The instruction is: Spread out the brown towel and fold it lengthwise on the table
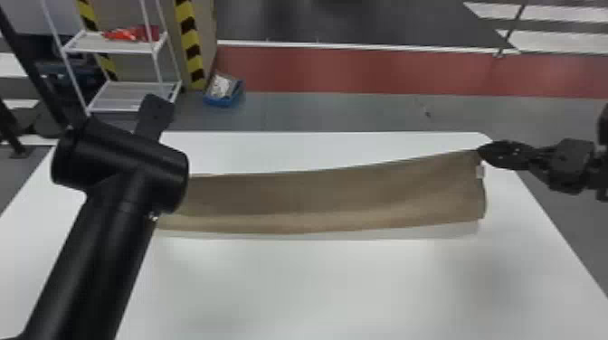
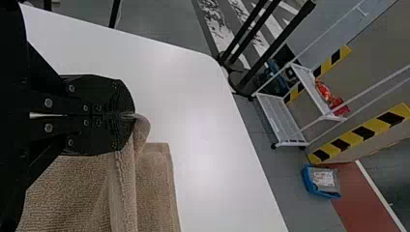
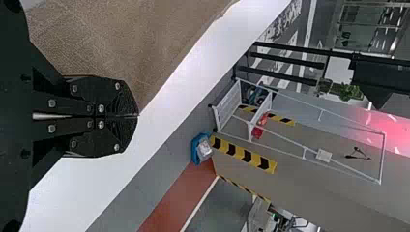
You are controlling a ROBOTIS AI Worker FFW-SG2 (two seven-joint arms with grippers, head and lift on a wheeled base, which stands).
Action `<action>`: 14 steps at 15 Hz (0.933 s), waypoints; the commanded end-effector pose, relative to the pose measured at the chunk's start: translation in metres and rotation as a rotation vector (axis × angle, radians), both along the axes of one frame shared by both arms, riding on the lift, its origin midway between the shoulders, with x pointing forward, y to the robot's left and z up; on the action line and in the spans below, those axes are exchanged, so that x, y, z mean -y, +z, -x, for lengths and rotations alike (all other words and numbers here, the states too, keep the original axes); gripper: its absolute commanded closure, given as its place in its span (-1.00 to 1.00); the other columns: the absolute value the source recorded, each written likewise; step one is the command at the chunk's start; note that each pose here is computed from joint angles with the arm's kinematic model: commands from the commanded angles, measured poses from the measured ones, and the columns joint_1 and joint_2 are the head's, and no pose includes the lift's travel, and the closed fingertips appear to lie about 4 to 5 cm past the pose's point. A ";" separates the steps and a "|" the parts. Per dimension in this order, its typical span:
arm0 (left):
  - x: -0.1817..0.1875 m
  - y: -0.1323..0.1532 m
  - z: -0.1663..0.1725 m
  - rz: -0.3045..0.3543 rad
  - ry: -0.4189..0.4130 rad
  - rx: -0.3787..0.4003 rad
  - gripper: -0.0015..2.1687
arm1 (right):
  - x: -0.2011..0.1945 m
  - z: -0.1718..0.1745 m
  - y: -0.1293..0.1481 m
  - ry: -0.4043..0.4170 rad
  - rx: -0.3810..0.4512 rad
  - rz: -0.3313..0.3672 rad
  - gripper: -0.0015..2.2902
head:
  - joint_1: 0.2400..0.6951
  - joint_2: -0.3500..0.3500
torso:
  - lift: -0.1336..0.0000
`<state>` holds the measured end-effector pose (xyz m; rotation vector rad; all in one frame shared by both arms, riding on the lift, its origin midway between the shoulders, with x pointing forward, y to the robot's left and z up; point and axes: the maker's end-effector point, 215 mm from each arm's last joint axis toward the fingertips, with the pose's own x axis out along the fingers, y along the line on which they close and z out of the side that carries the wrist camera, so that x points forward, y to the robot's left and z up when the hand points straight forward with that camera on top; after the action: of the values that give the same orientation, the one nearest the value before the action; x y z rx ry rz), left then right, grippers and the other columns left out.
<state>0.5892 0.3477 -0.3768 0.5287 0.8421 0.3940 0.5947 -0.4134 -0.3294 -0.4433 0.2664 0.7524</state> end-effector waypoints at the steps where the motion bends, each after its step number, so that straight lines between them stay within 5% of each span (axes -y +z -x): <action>1: 0.009 0.007 -0.013 0.000 -0.027 0.026 0.17 | -0.003 0.000 -0.010 0.009 -0.027 -0.009 0.10 | 1.00 -0.17 | -0.85; 4: 0.016 0.007 -0.022 -0.019 -0.038 0.045 0.17 | -0.011 -0.001 -0.014 0.030 -0.030 -0.011 0.10 | 0.99 -0.18 | -0.85; 14: -0.012 0.001 0.058 -0.003 0.098 -0.060 0.17 | 0.015 0.009 0.013 -0.036 0.041 -0.067 0.10 | 1.00 -0.18 | -0.85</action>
<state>0.5361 0.3593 -0.3782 0.5104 0.9230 0.4641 0.5872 -0.4253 -0.3220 -0.3955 0.2165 0.7215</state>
